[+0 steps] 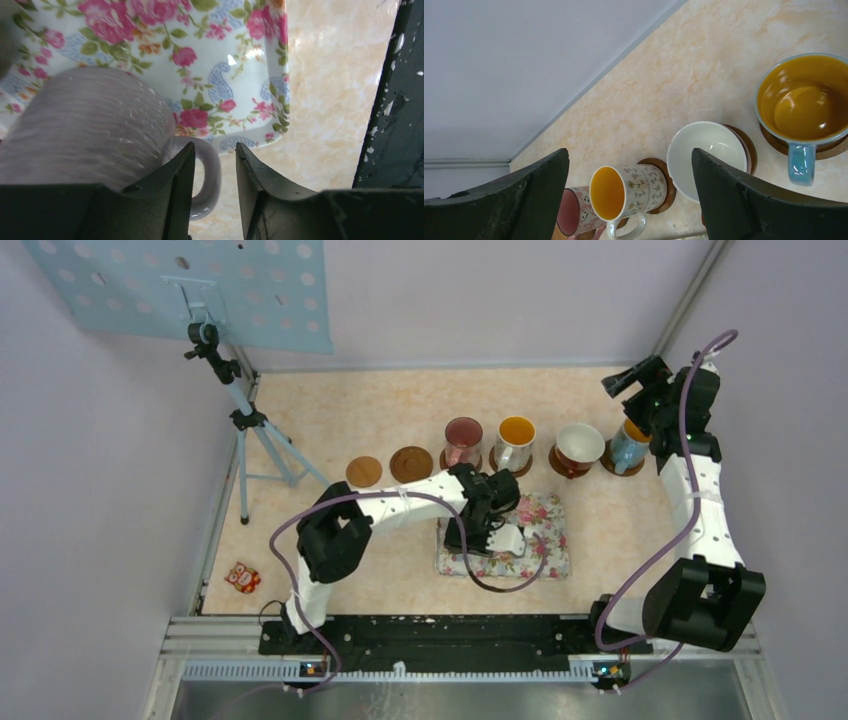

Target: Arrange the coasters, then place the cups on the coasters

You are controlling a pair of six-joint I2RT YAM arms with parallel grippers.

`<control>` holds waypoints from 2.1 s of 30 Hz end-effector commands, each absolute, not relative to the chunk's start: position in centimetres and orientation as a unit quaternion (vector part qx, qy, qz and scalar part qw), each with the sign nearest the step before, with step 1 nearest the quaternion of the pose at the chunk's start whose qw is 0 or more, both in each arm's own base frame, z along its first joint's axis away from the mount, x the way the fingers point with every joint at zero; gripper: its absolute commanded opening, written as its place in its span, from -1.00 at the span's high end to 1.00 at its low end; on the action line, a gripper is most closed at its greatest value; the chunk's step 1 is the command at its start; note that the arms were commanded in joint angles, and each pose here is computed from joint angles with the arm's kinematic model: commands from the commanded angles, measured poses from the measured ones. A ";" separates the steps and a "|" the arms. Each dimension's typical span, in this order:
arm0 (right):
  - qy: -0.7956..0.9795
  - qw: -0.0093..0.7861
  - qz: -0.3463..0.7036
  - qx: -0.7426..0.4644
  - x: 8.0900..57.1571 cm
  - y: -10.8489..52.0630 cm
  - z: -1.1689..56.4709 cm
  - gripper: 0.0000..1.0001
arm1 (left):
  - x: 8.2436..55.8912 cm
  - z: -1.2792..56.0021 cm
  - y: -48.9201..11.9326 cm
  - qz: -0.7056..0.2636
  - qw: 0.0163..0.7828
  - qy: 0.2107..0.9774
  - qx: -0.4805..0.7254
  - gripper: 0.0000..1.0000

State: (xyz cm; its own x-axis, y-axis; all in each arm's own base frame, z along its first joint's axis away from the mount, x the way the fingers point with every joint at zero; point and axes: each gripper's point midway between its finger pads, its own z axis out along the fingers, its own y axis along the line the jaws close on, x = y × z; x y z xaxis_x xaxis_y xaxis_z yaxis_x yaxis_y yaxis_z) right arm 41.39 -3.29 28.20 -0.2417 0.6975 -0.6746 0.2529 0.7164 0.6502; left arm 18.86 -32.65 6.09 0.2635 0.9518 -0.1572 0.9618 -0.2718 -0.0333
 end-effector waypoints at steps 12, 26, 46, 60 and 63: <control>0.748 0.542 0.233 0.305 41.8 -3.0 29.2 -0.78 | 18.8 12.9 -29.9 -0.155 0.133 0.717 0.667 -0.15; 0.751 0.528 0.235 0.320 41.5 -3.0 28.6 -0.75 | 25.0 14.0 -28.9 -0.220 0.255 0.784 0.521 -0.55; 0.757 0.524 0.210 0.329 40.3 -3.5 28.6 -0.74 | 26.2 7.9 -30.0 -0.154 0.238 0.830 0.480 -0.39; 0.756 0.523 0.205 0.337 40.2 -3.7 28.3 -0.73 | 26.7 7.1 -29.6 -0.152 0.222 0.836 0.478 0.14; 0.755 0.522 0.205 0.339 40.3 -3.8 28.2 -0.73 | 26.7 7.6 -29.5 -0.154 0.227 0.832 0.482 0.33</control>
State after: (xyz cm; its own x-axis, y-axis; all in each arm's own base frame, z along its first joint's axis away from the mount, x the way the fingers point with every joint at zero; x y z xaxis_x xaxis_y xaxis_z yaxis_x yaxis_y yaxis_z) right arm 40.58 -3.24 26.41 -0.2729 0.7268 -0.6303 0.3155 0.6865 0.6551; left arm 25.50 -28.73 5.92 -0.4573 0.7517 -0.4752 0.8673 0.4950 -0.0516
